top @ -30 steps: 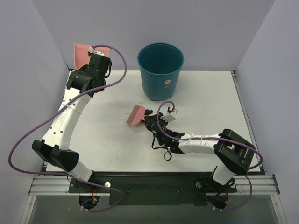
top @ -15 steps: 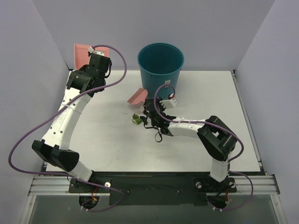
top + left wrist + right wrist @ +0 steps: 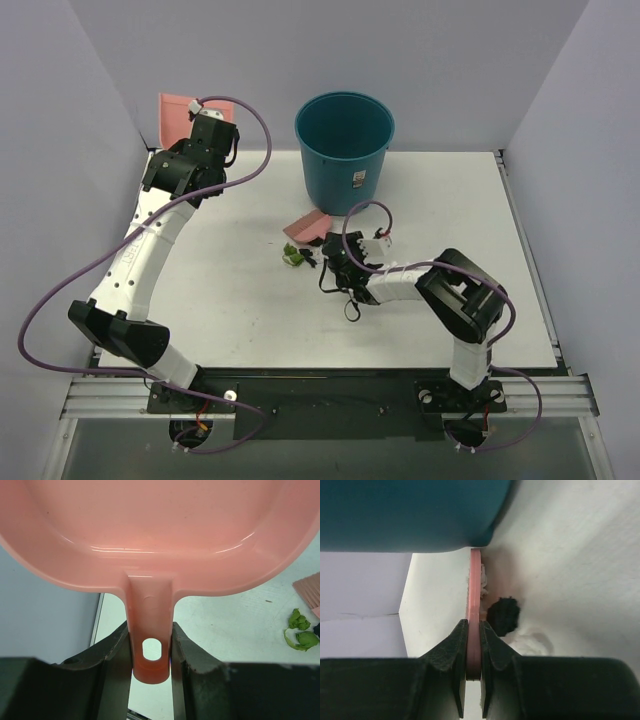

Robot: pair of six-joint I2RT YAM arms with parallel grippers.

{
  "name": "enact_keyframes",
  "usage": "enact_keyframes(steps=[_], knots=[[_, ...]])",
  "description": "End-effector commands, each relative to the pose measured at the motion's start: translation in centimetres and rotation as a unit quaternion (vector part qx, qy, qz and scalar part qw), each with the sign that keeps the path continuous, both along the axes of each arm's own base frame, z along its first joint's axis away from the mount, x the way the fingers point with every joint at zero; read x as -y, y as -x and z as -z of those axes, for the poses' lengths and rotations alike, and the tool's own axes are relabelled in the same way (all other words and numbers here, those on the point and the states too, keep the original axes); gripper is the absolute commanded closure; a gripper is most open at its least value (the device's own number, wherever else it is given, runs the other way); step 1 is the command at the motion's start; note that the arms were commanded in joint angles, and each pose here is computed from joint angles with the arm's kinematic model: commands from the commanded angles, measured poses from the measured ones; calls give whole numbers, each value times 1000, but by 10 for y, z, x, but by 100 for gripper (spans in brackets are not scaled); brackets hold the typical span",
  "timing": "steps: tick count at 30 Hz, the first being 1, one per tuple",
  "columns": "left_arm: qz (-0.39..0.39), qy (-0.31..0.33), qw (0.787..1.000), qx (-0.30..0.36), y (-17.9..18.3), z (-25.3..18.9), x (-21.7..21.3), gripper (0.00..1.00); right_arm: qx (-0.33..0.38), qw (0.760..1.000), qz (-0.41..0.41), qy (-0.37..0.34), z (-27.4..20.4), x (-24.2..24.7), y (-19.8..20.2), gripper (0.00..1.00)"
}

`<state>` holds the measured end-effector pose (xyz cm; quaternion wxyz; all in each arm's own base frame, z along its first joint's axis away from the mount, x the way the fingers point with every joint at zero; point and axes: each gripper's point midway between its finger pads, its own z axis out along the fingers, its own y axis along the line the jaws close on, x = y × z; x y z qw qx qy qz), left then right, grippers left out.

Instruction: Sweep away the paper scraps from the table

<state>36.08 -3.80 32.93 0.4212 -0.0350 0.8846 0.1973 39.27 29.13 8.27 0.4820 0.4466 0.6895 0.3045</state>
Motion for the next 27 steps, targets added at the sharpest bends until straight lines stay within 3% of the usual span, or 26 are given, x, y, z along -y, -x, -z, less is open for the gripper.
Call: enact_keyframes(steps=[1, 14, 19, 23, 27], knots=[[-7, 2, 1000, 20, -3, -8, -2, 100, 39, 995, 38, -83, -27, 18, 4, 100], [35, 7, 999, -34, 1, 31, 21, 100, 26, 997, -13, -69, -24, 39, 79, 100], [63, 13, 994, -91, 13, 65, 32, 100, 51, 997, -52, -38, -55, 43, 86, 100], [82, 15, 985, -148, 33, 94, 35, 100, 68, 991, -106, 40, -103, 39, 79, 100], [95, 22, 971, -220, 60, 126, 35, 100, 37, 970, -143, 194, -125, 71, 84, 100]])
